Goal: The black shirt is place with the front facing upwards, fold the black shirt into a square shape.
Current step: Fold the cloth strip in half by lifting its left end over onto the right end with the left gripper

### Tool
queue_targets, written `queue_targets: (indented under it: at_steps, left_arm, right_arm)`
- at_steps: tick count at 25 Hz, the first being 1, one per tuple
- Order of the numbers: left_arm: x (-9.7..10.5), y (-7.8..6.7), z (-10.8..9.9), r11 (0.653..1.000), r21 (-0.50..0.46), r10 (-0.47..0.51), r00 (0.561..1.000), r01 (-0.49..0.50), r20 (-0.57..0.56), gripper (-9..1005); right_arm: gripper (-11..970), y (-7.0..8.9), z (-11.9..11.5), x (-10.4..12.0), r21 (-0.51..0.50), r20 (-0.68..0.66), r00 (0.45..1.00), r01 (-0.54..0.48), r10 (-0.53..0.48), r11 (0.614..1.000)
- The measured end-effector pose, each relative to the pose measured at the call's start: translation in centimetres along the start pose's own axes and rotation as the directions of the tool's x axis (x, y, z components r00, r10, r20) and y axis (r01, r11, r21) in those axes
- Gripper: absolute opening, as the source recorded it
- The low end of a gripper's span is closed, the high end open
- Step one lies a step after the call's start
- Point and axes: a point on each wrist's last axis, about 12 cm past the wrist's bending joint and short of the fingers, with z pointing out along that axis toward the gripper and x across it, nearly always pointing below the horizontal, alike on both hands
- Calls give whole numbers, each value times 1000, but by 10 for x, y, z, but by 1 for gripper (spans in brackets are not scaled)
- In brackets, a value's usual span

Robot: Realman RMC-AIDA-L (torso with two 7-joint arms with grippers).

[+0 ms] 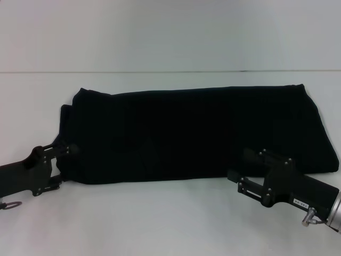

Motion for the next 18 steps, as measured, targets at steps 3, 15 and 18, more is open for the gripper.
queue_targets:
  at_steps: [3,15,18]
  left_arm:
    - [0,-2,1,1000,1,27,1000,-27,-7,861]
    - [-2,-5,7,996,-20,83,997,-83,-7,357]
    - [-2,-5,6,996,-20,83,997,-83,-7,286]
  right_arm:
    - [691,1,0,0,-1,2,1000,-5,5,1000]
    - [692,1,1,-1,-6,10,1000,-11,11,1000]
    - [692,2,0,-1,-9,15,1000,-12,12,1000]
